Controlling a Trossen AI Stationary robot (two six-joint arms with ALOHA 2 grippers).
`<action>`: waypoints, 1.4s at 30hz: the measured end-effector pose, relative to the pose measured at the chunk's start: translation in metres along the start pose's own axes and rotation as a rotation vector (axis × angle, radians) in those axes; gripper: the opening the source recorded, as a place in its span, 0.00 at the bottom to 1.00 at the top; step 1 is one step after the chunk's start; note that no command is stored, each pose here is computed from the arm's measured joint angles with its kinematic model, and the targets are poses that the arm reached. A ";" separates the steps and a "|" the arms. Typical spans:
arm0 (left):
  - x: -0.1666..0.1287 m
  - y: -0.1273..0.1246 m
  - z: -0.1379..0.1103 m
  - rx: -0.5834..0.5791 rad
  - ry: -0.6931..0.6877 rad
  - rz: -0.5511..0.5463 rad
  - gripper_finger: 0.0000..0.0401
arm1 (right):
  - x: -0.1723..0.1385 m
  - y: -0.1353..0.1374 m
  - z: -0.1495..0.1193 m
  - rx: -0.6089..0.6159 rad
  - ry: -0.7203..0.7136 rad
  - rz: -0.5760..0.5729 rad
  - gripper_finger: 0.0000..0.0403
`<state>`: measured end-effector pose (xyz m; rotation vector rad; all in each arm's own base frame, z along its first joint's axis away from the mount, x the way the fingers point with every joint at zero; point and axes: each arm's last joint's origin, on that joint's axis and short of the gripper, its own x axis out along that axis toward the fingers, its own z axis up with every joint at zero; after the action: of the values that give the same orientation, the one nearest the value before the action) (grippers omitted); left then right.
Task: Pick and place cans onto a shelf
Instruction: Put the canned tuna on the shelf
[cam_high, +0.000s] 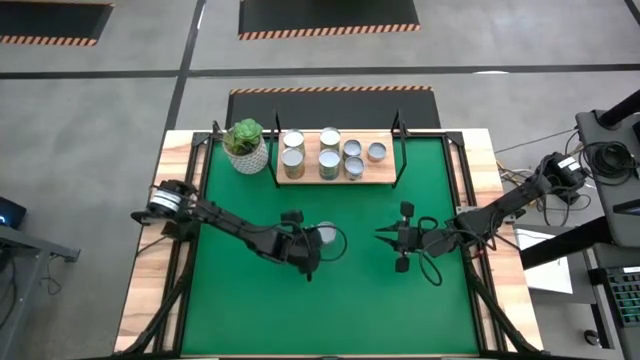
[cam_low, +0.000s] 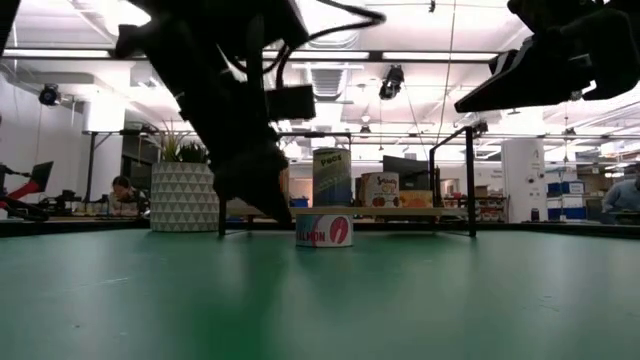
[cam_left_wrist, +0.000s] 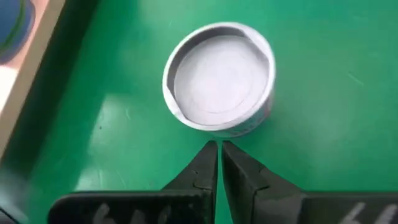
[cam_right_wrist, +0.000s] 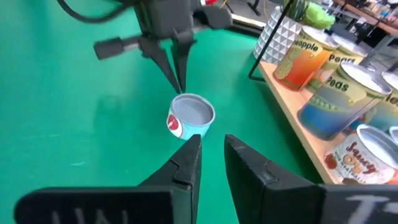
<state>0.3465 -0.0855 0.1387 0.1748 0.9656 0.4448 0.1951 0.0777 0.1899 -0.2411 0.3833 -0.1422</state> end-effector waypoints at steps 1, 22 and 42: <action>0.003 0.002 0.000 -0.013 -0.001 0.003 0.01 | 0.000 0.000 0.001 -0.003 -0.003 0.000 0.14; 0.000 -0.006 0.015 0.029 -0.124 -0.127 0.00 | -0.003 -0.003 0.032 0.105 0.207 -0.018 0.12; 0.023 0.005 0.011 0.090 -0.123 -0.081 0.00 | 0.080 -0.001 0.008 0.208 0.437 -0.012 0.77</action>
<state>0.3655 -0.0702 0.1298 0.2407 0.8692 0.3133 0.2712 0.0641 0.1692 -0.0032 0.7956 -0.2467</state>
